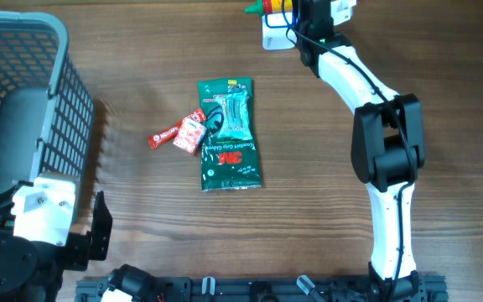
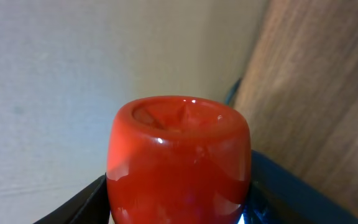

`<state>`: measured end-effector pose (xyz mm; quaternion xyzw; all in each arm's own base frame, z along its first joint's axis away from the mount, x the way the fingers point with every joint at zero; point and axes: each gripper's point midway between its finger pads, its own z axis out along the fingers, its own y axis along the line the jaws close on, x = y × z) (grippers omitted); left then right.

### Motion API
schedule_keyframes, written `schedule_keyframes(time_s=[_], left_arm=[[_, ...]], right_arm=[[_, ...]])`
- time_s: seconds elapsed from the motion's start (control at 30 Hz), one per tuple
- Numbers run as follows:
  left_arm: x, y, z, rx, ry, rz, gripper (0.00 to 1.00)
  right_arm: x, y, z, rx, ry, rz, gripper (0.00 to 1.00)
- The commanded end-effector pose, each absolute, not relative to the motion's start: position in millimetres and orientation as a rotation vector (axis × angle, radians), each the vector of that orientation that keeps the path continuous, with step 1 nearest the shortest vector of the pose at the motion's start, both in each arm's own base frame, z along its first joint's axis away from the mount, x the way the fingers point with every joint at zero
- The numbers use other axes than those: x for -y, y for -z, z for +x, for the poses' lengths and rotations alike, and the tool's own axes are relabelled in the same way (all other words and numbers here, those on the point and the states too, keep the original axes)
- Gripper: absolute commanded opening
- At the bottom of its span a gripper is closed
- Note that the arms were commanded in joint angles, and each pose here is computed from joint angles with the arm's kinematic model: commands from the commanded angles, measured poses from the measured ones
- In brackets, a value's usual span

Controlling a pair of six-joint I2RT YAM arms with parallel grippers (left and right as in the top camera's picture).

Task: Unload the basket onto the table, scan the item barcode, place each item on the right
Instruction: 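Carry the bottle right and set it down at the table's right edge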

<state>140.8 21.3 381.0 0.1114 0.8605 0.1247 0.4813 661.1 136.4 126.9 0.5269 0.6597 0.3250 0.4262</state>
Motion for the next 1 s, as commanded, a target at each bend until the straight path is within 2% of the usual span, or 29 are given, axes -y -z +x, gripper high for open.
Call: schedule_keyframes(time_s=[0.0,0.37,0.73,0.97], left_arm=[[-20.4,-381.1,141.8,-2.102,-0.294,0.259,1.00],[-20.5,-381.1,141.8,-2.102,-0.295,0.259,1.00],[-20.5,-381.1,141.8,-2.102,-0.295,0.259,1.00],[-20.5,-381.1,141.8,-2.102,-0.295,0.259,1.00]], right_arm=[[-122.3,-142.7,667.3,-1.657,-0.789,1.326,0.48],[-58.3,-191.7,623.4,-1.730,-0.613,1.456,0.46],[119.0,-141.4,515.1,-1.773,-0.071,1.906,0.41],[203.0,-138.3,456.6,-1.640,0.257,2.035,0.41]])
